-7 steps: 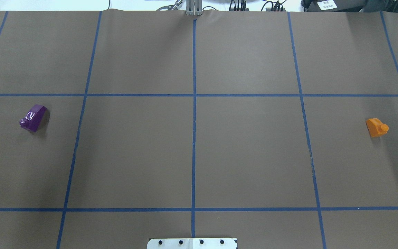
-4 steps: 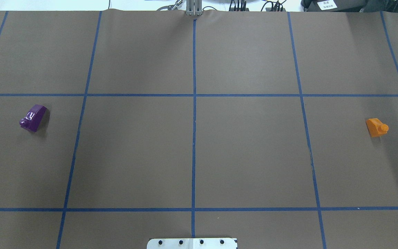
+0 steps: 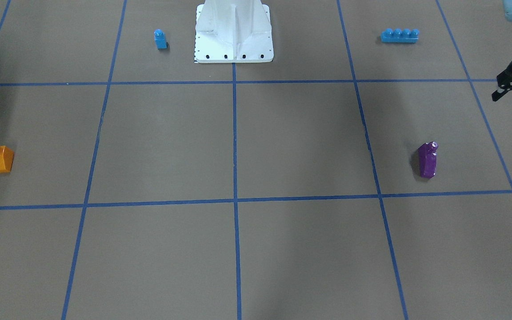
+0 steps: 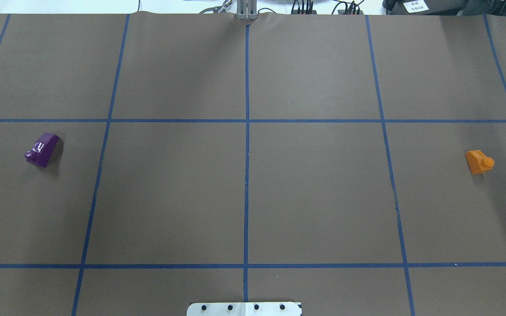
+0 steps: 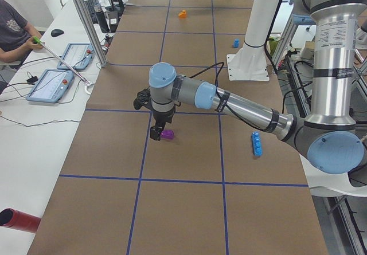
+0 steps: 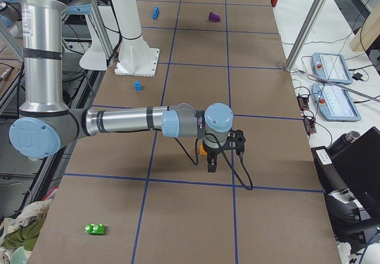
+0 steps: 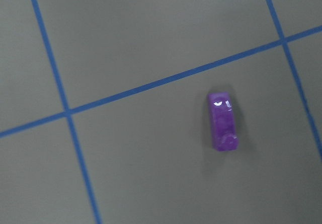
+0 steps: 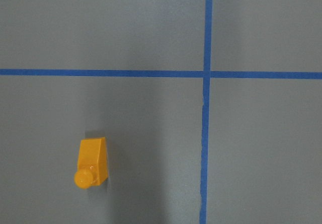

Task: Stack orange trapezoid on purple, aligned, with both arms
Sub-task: 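Lower the left gripper onto the purple trapezoid block and grasp it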

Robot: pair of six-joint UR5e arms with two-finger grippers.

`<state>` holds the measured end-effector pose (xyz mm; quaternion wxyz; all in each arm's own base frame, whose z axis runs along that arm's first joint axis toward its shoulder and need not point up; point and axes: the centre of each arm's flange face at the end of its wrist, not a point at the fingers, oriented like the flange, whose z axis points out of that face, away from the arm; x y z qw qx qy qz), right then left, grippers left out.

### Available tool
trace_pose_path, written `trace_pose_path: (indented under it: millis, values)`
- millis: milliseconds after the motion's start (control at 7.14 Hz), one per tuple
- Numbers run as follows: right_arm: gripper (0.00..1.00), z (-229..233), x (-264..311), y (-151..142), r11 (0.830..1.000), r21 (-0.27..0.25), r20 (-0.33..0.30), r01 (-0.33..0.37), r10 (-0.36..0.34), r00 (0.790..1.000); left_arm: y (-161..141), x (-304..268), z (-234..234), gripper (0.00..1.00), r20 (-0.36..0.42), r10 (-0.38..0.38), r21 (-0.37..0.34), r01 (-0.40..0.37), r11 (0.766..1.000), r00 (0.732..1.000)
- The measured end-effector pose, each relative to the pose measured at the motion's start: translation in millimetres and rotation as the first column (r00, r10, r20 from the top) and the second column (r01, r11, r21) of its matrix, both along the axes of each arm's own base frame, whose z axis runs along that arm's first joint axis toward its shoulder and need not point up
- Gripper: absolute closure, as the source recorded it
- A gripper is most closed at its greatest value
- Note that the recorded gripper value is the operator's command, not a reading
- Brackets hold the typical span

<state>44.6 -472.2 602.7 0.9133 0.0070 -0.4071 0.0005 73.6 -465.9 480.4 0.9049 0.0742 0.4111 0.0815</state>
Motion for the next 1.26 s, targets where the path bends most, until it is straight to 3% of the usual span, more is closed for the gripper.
trace_pose_path:
  millis: [420,1260]
  values:
    - [0.0,0,0,0,1.0,0.001,-0.001,0.0,0.0,1.0,8,83,21,0.0,0.037,-0.066,-0.028,0.068,0.997,0.997]
    - [0.0,0,0,-1,1.0,0.0,-0.003,0.0,0.0,1.0,-16,168,58,0.0,0.073,-0.007,-0.013,0.008,1.0,0.997]
